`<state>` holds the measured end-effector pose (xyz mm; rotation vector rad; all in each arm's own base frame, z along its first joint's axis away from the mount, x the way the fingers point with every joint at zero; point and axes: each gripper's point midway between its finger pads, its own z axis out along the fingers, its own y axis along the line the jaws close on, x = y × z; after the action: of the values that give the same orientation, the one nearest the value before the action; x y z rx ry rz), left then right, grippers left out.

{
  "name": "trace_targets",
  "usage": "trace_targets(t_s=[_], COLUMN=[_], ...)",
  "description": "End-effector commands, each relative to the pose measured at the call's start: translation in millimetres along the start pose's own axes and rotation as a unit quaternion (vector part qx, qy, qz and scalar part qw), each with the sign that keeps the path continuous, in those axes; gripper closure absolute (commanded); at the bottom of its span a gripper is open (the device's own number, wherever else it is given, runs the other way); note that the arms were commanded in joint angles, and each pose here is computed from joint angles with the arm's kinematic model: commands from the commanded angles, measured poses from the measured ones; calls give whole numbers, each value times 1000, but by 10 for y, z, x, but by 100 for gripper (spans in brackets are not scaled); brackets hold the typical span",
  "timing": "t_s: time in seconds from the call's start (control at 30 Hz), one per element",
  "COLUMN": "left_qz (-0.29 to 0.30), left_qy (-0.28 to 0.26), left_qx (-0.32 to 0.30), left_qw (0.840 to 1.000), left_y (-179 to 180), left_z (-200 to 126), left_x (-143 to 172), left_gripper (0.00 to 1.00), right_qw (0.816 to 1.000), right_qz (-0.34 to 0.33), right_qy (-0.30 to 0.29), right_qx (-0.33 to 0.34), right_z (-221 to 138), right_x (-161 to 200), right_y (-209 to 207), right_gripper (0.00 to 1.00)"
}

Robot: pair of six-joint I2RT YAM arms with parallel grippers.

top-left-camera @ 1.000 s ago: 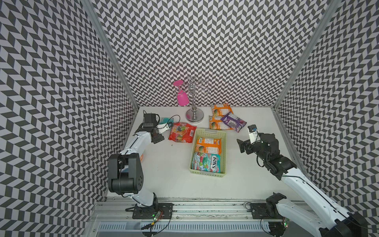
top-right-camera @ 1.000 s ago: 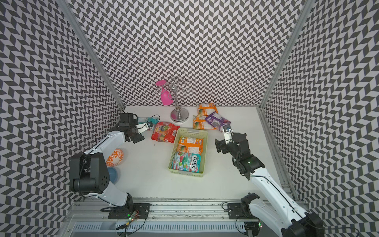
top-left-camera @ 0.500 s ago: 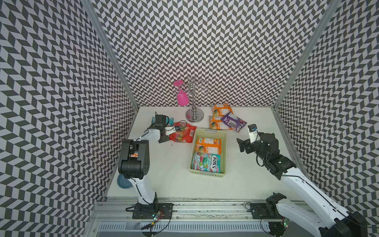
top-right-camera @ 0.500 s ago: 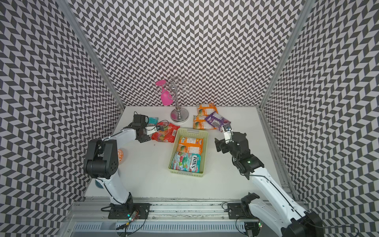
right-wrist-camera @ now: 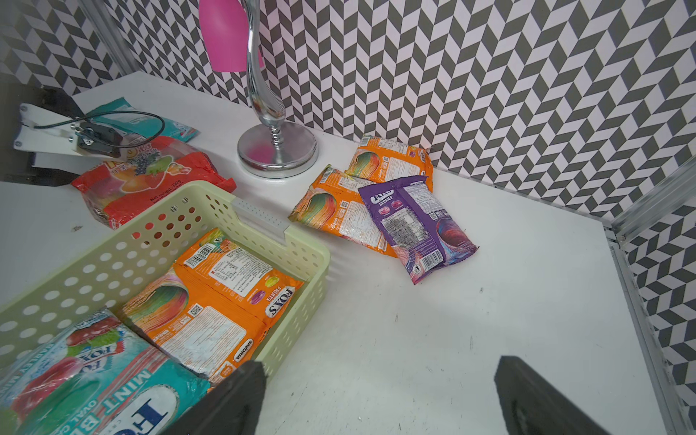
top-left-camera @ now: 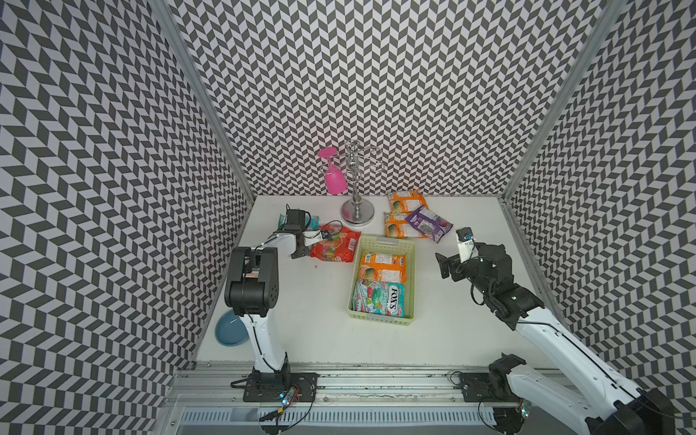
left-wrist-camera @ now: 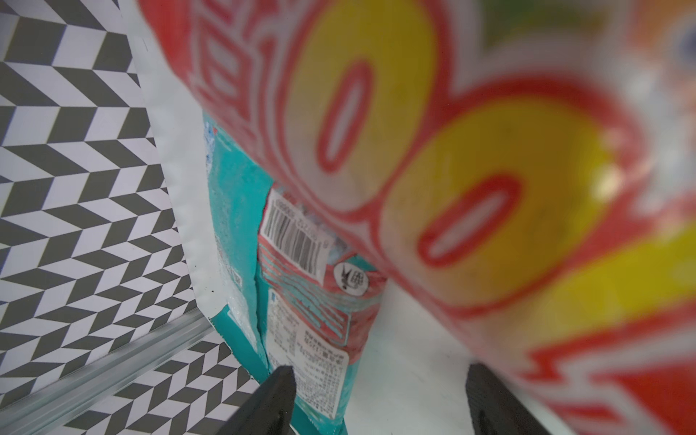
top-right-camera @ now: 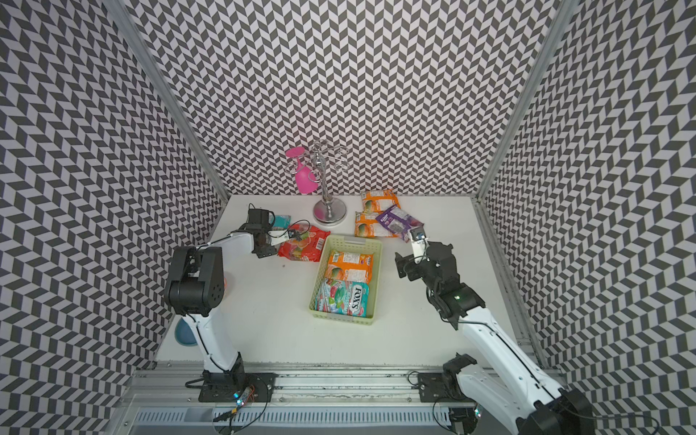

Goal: Put the candies in the basket
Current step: Pick up the candy at the center of the board.

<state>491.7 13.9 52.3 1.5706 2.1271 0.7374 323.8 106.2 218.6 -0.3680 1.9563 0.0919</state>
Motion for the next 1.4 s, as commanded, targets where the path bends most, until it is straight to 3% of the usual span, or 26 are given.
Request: trace_targets(t_s=[0.0, 0.13, 0.43, 0.6, 0.67, 0.93, 1.17, 1.37], left_qz=[-6, -5, -1, 3, -1, -29, -67, -93], left_qy=[-19, -19, -2, -5, -3, -17, -46, -73], left_qx=[-8, -18, -44, -43, -43, -71, -112, -121], left_qw=[1000, 1000, 999, 999, 999, 997, 990, 986], left_y=[115, 140, 197, 201, 211, 472, 884, 997], left_z=[56, 110, 235, 264, 271, 65, -384, -762], left_x=[-68, -95, -147, -174, -169, -117, -159, -208], left_gripper=[29, 47, 67, 86, 100, 100, 100, 100], right_qw=[1000, 999, 999, 999, 999, 999, 999, 999], right_qz=[4, 5, 3, 2, 2, 1, 2, 4], right_qy=[-24, -33, -30, -33, -31, -30, -30, -37], right_qx=[12, 8, 12, 10, 13, 13, 11, 9], right_z=[-15, -29, -29, -39, -38, -39, -24, -49], right_x=[-146, -160, -152, -147, -148, -128, -140, -127], right_y=[-58, -43, -58, -50, -62, -58, -52, -48], right_gripper=[1, 1, 1, 1, 1, 1, 1, 1])
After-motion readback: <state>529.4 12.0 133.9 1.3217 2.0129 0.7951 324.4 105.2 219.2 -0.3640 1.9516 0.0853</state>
